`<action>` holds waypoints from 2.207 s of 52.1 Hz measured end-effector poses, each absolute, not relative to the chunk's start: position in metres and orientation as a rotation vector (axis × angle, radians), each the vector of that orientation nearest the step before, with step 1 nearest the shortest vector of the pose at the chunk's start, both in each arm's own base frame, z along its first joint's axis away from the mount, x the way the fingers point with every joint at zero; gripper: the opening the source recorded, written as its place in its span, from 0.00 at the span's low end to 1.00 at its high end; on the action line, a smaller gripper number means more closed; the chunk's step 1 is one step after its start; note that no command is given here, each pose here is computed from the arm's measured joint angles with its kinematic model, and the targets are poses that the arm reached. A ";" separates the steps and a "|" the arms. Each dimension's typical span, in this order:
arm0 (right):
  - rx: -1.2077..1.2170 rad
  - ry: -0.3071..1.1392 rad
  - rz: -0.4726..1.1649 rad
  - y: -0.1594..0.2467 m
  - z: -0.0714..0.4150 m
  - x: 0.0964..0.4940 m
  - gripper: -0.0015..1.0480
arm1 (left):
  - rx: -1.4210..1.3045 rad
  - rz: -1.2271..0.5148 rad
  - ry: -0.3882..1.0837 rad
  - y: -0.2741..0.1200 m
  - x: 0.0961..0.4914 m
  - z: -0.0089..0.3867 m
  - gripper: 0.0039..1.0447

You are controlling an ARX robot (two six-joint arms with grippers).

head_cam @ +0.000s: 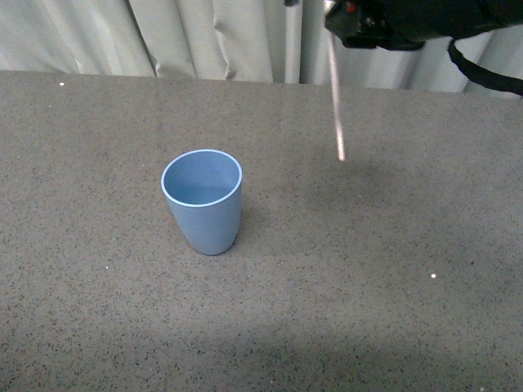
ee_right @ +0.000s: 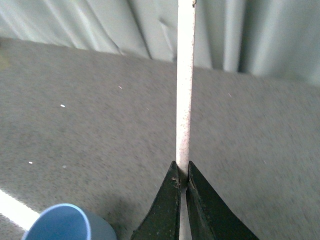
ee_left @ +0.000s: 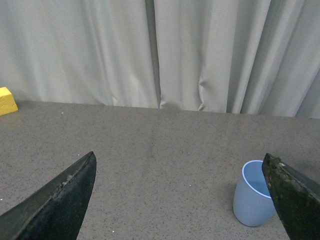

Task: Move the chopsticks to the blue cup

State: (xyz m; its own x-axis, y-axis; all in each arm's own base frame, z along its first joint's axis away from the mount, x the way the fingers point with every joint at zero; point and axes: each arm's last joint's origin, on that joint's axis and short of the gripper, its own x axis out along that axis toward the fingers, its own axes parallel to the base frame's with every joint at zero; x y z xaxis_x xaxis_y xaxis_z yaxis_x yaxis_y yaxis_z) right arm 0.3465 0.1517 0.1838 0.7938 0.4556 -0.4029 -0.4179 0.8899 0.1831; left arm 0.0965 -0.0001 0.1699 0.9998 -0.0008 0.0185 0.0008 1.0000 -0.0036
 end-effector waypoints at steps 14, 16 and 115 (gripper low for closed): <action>0.040 0.270 0.698 0.192 0.190 0.331 0.01 | -0.004 -0.001 -0.018 0.000 0.097 0.170 0.94; 0.038 0.250 0.718 0.197 0.191 0.329 0.01 | -0.004 -0.001 -0.018 0.000 0.097 0.170 0.94; 0.008 0.053 0.007 0.019 0.169 0.193 0.61 | -0.004 -0.001 -0.018 0.000 0.097 0.170 0.94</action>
